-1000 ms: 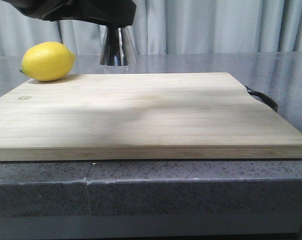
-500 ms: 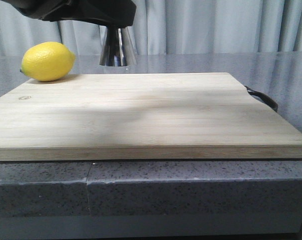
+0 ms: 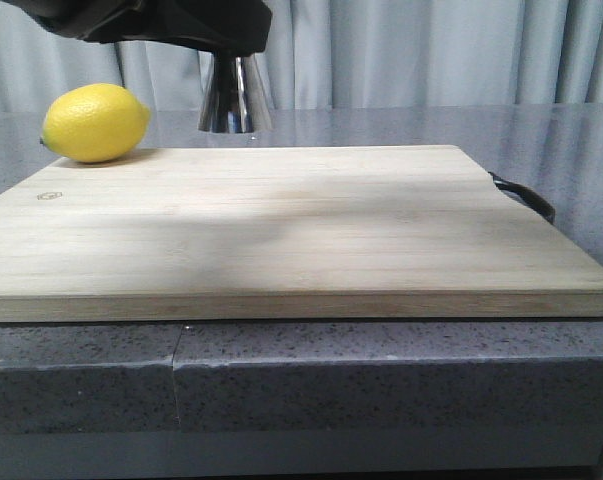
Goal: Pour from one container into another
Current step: 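Tilt the beaker with the right gripper, pouring liquid into the jigger cup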
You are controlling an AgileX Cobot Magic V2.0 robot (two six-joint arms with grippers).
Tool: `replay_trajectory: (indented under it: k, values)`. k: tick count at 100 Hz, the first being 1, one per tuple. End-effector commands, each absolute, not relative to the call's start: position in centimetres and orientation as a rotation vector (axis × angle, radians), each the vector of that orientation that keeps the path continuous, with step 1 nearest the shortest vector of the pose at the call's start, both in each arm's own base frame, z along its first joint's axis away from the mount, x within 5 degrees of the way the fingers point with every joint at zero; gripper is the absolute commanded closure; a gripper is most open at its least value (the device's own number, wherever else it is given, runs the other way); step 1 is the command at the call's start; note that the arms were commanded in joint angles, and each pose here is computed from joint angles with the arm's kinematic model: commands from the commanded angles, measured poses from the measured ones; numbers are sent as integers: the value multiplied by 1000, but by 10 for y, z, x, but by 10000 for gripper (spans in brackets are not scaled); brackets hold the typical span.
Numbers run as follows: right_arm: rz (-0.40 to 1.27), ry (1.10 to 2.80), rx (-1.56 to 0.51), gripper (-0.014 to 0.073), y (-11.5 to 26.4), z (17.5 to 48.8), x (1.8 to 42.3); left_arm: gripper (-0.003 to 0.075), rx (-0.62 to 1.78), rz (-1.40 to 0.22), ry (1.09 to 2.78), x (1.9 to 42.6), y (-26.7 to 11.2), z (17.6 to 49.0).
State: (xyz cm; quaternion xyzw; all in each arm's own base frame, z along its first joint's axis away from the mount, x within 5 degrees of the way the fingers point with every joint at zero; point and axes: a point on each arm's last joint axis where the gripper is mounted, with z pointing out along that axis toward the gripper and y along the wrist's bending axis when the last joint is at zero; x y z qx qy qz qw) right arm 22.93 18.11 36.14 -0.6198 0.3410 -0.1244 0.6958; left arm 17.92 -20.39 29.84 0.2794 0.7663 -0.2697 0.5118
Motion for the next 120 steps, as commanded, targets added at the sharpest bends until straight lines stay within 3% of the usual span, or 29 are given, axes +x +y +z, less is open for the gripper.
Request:
replay_trajectory:
  k: [1, 120]
  values:
    - [-268, 670, -1304, 414, 179, 388, 220, 739, 611, -670, 1724, 181, -204, 322]
    - [-384, 581, -1355, 414, 179, 387, 220, 739, 612, -670, 1726, 181, -204, 321]
